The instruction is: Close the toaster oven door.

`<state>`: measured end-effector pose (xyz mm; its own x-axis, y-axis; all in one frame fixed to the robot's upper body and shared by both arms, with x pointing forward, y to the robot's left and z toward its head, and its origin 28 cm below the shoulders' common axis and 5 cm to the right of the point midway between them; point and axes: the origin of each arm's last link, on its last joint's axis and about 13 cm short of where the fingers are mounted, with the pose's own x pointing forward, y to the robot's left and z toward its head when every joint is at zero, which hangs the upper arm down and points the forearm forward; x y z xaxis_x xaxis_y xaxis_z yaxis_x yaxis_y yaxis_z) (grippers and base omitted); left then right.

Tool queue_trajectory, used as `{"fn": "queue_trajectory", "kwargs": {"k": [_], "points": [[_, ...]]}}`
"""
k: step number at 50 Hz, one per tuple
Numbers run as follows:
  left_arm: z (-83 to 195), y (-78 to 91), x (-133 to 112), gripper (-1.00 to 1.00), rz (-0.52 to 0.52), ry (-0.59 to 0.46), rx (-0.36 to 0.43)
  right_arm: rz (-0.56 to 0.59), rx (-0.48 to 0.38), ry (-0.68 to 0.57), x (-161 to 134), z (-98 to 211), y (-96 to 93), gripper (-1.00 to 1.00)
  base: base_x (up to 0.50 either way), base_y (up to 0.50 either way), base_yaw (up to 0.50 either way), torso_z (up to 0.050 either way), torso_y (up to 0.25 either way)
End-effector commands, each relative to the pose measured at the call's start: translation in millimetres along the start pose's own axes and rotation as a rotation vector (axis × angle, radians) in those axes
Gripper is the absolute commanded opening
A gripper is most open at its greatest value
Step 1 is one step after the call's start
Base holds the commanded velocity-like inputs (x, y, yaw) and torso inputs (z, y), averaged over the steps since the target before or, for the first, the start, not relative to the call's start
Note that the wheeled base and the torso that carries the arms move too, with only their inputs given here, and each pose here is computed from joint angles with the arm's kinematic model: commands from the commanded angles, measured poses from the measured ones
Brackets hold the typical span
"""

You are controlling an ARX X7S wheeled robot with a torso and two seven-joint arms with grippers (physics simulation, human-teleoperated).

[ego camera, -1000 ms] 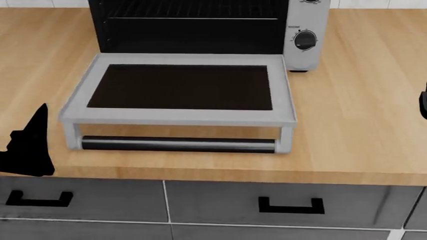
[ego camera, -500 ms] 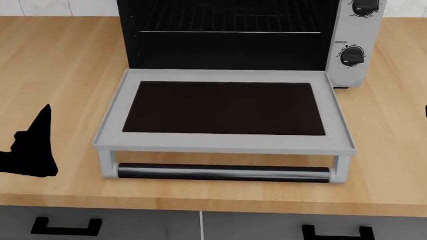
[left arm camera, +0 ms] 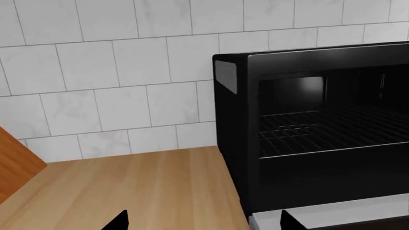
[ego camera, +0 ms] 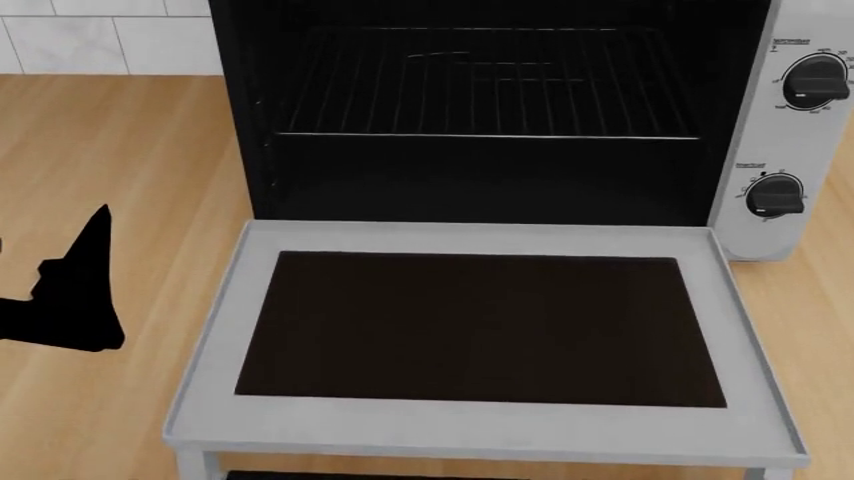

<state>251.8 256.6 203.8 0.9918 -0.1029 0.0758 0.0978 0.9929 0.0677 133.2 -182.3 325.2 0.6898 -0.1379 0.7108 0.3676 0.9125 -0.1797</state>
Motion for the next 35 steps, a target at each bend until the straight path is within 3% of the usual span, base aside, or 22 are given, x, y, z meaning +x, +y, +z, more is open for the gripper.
{"fn": "queue_trajectory", "kwargs": {"k": [1, 4, 5, 9, 11, 16, 18, 23, 29, 35], "points": [[-2, -0.4, 2, 1.0, -0.004, 0.0, 0.008, 0.002, 0.007, -0.009, 0, 1, 0.0, 1.0, 0.0, 0.0, 0.0, 0.0, 0.0], [-1, 5.8, 4, 1.0, -0.011, -0.047, 0.061, 0.007, 0.008, -0.011, 0, 2, 1.0, 1.0, 0.0, 0.0, 0.0, 0.0, 0.0], [0, 9.7, 4, 1.0, -0.008, -0.076, 0.124, 0.01, 0.008, -0.011, 0, 2, 1.1, 1.0, 0.0, 0.0, 0.0, 0.0, 0.0], [11, 29.5, 9, 1.0, 0.006, -0.148, 0.401, 0.011, 0.008, -0.012, 0, 2, 1.9, 1.0, 0.0, 0.0, 0.0, 0.0, 0.0], [13, 40.4, 10, 1.0, -0.02, -0.181, 0.604, 0.013, 0.009, -0.011, -1, 2, 1.6, 1.0, 0.0, 0.0, 0.0, 0.0, 0.0], [8, 55.8, 8, 1.0, -0.138, -0.207, 0.994, 0.014, 0.011, -0.013, -1, 2, 1.4, 1.0, 0.0, 0.0, 0.0, 0.0, 0.0], [8, 57.8, 8, 1.0, -0.211, -0.232, 1.106, 0.012, 0.011, -0.013, -3, 2, 0.5, 1.0, 0.0, 0.0, 0.0, 0.0, 0.0], [10, 65.6, 7, 1.0, -0.319, -0.23, 1.273, 0.009, 0.011, -0.019, -4, 5, -1.1, 1.0, 0.0, 0.0, 0.0, 0.0, 0.0], [10, 73.4, 5, 1.0, -0.407, -0.208, 1.361, 0.011, 0.012, -0.02, -5, 5, -1.2, 1.0, 0.0, 0.0, 0.0, 0.0, 0.0], [0, 72.8, 5, 1.0, -0.462, -0.172, 1.402, 0.007, 0.011, -0.02, -6, 5, -2.1, 1.0, 0.0, 0.0, 0.0, 0.0, 0.0]]}}
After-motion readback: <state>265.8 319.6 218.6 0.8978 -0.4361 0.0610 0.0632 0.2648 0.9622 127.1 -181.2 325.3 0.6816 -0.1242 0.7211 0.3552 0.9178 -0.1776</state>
